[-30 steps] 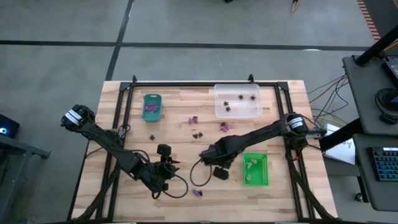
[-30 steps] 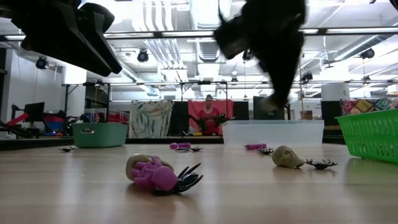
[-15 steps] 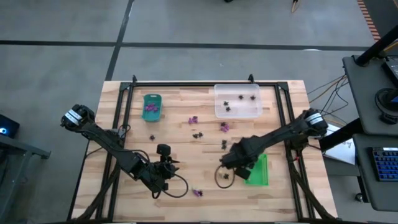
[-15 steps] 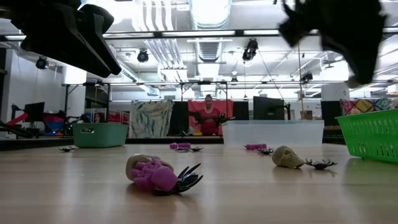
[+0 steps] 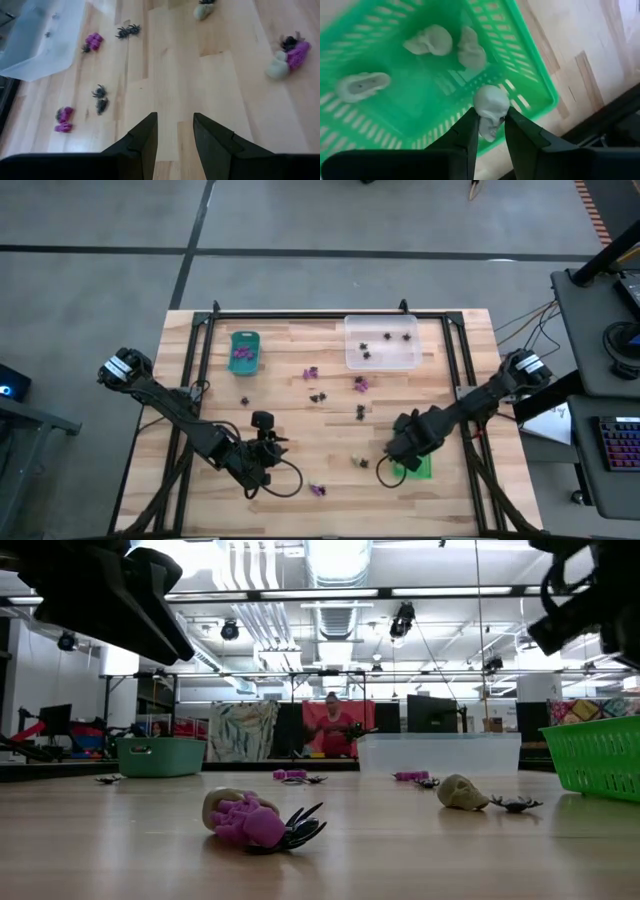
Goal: Sort Halloween decoration
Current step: Put the white skull toy into the green bin
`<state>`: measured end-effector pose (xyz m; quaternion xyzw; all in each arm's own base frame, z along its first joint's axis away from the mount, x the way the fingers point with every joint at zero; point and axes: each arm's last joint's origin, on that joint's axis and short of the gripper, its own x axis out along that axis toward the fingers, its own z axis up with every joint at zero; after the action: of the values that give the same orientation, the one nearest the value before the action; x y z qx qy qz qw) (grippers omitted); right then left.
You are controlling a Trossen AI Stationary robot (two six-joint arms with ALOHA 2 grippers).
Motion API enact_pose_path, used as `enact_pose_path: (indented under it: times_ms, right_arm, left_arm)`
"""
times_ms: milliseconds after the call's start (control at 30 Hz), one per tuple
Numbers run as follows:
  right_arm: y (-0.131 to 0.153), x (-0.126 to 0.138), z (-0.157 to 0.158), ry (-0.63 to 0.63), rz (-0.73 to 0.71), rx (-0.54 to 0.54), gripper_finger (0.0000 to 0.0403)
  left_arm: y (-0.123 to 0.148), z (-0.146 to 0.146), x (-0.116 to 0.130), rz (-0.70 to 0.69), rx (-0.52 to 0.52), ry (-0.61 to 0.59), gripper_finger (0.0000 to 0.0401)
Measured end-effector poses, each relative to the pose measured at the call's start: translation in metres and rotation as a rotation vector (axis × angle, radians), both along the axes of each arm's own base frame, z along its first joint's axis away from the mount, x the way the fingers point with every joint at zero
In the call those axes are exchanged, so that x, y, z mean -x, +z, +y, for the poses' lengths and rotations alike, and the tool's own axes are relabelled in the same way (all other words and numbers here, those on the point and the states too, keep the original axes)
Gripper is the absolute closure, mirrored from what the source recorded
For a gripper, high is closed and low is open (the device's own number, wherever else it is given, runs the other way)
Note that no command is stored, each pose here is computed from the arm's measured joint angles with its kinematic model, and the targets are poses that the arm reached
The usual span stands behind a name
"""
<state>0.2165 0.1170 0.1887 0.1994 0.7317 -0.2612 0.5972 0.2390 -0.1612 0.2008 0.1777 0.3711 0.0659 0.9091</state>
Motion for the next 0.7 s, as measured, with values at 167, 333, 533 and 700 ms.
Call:
enact_pose_path:
  times_ms: [167,333,533,700]
  right_arm:
    - [-0.0040,0.0011,0.0007,0.004,-0.016,-0.005,0.0317]
    - [-0.0020,-0.0014,0.0013,0.011,-0.042,0.006,0.0317]
    - [0.0024,-0.0059,0.0035,0.002,-0.073,-0.007,0.0316]
    - [0.0040,-0.0071,0.0042,-0.009,-0.082,-0.009,0.0316]
  left_arm:
    - [0.0002,0.0002,0.0000,-0.005,-0.005,0.005,0.0292]
    - [0.0003,0.0002,0.0000,-0.005,-0.005,0.005,0.0292]
    - [0.0003,0.0002,0.0000,-0.007,0.000,0.009,0.0292]
    - [0.0003,0.0002,0.0000,-0.007,0.000,0.010,0.0292]
